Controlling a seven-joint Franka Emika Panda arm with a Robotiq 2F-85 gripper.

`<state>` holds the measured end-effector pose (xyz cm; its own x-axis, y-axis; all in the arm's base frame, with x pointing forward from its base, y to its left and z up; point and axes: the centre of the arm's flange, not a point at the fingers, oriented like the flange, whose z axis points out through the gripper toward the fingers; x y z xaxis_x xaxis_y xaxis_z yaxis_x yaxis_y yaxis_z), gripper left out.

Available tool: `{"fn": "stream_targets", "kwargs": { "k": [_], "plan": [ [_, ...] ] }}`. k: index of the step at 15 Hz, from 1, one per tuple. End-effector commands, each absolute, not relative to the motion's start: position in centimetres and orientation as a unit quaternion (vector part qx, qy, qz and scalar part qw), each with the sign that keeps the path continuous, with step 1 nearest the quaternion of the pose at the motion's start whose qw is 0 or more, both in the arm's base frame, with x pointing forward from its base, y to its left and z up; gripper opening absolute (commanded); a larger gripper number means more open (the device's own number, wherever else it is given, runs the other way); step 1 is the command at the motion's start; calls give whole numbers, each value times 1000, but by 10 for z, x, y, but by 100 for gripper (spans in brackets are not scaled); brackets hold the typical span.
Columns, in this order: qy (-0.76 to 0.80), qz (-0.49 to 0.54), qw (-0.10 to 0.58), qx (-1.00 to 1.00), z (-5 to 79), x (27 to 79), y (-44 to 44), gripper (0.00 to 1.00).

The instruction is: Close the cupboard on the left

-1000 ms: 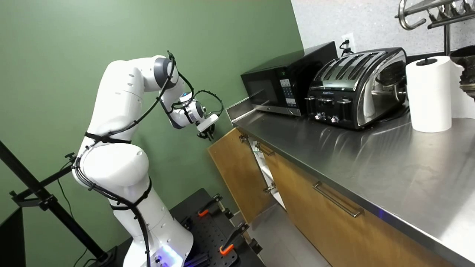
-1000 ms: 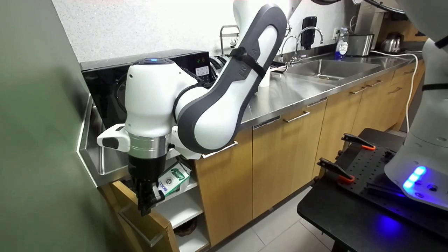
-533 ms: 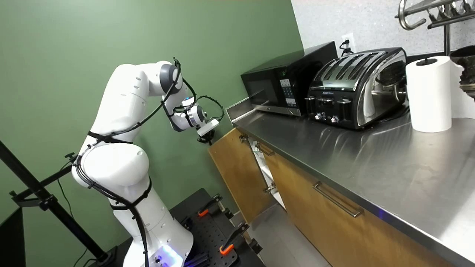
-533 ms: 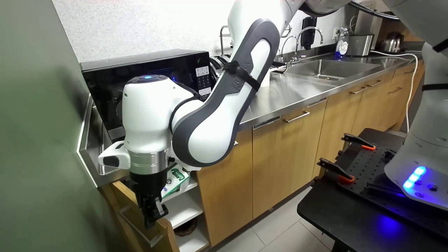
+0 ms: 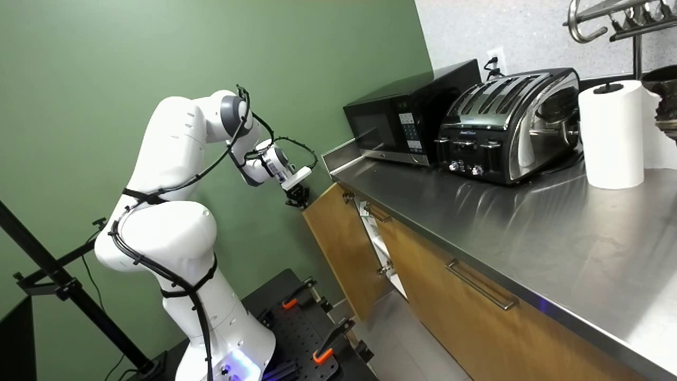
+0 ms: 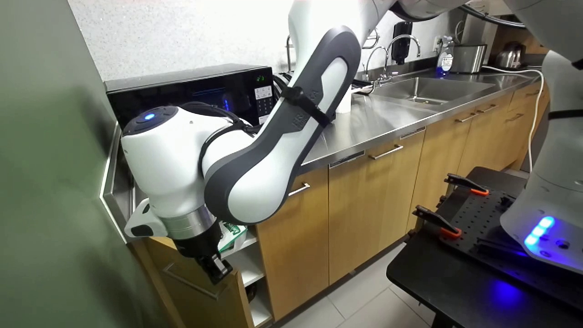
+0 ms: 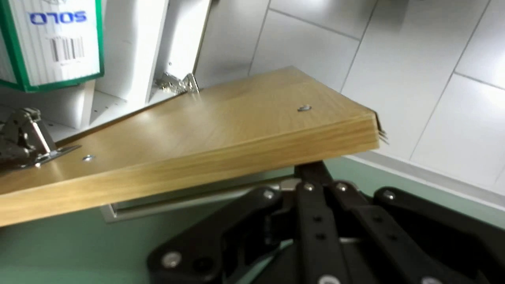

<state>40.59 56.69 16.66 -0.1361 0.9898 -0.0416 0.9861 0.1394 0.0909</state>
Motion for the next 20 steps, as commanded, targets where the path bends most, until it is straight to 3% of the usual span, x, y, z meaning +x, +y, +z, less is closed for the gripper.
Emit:
{"fn": "stream_targets", "kwargs": {
  "k": [1,8,17,20],
  "plan": [
    [767,4,130,628,159,426,558,0],
    [770,10,233,594,120,465,524,0],
    [706,62,417,568,118,500,496,0],
    [699,47,422,576,128,487,500,0]
  ]
}}
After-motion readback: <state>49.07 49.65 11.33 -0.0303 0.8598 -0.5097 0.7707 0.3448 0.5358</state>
